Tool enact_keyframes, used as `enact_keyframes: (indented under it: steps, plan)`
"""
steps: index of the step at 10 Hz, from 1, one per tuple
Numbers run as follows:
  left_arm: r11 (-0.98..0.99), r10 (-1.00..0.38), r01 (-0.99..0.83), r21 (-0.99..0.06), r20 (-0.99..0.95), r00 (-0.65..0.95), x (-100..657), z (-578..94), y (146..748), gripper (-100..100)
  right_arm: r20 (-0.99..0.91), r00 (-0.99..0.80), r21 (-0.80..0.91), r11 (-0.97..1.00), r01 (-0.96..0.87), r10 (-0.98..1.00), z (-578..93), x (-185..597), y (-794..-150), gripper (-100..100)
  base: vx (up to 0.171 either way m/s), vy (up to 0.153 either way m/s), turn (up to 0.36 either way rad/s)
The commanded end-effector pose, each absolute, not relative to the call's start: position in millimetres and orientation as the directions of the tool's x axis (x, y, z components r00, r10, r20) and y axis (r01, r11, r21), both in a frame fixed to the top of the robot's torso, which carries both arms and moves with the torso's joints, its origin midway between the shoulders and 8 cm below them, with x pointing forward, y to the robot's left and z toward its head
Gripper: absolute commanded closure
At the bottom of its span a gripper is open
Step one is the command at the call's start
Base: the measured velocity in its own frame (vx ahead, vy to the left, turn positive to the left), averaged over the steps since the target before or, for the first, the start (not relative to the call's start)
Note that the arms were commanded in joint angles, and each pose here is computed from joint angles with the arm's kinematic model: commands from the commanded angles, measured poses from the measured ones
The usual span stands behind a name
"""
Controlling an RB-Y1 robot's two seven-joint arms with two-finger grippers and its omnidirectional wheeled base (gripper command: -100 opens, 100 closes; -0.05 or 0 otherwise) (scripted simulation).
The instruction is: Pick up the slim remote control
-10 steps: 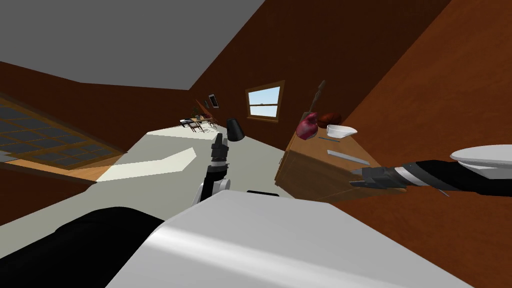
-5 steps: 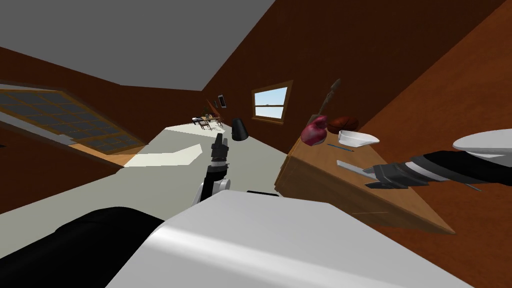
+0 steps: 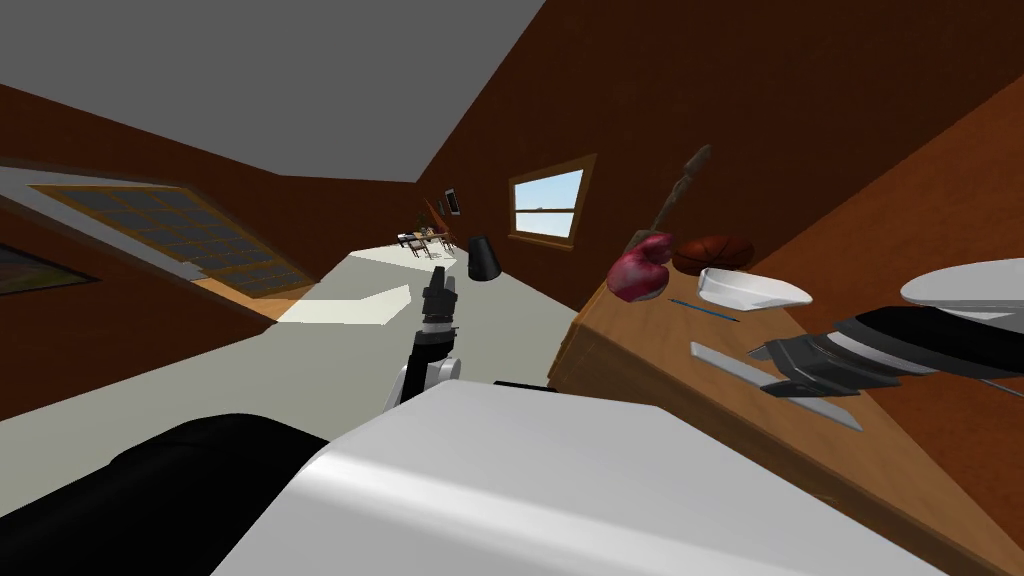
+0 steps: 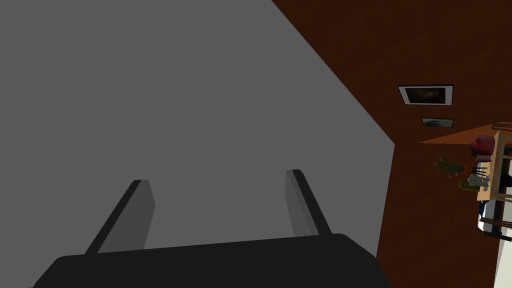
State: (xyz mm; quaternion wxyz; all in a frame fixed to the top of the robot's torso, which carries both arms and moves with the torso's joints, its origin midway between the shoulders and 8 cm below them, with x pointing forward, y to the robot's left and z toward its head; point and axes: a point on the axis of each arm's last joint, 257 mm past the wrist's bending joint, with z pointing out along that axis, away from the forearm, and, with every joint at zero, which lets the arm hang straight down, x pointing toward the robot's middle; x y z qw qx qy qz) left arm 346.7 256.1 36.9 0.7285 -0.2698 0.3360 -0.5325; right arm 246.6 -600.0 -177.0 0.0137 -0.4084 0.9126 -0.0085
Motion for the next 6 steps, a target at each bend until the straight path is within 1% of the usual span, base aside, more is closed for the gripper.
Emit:
enact_keyframes:
  steps: [1,2,3,4,5,6]
  plan:
    - [0.287,-0.957,0.595,-0.751,-0.202,0.207,346.7,36.9,256.1,0,-0.018,-0.666,-0.027,0.666,-0.745,-0.746,-177.0,246.6,-600.0,-100,0.042,-0.051,0.035]
    - [0.287,-0.957,0.595,-0.751,-0.202,0.207,346.7,36.9,256.1,0,-0.015,-0.666,-0.024,0.667,-0.745,-0.745,-177.6,245.4,-600.0,0,0.000,0.000,0.000]
    - [0.287,-0.957,0.595,-0.751,-0.202,0.207,346.7,36.9,256.1,0,-0.018,-0.675,-0.027,0.675,-0.737,-0.738,-189.0,235.4,-607.2,-100,0.004,0.017,0.084]
    - [0.287,-0.957,0.595,-0.751,-0.202,0.207,346.7,37.0,256.1,0,-0.019,-0.680,-0.029,0.680,-0.733,-0.733,-195.9,229.1,-611.3,-100,0.015,0.026,0.102]
    - [0.287,-0.957,0.595,-0.751,-0.202,0.207,346.7,36.9,256.1,0,-0.018,-0.678,-0.025,0.678,-0.735,-0.735,-193.1,232.9,-608.9,-100,0.007,0.010,0.013]
    - [0.287,-0.957,0.595,-0.751,-0.202,0.207,346.7,36.9,256.1,0,-0.018,-0.677,-0.028,0.678,-0.735,-0.735,-193.9,232.5,-609.7,100,0.000,0.000,0.000]
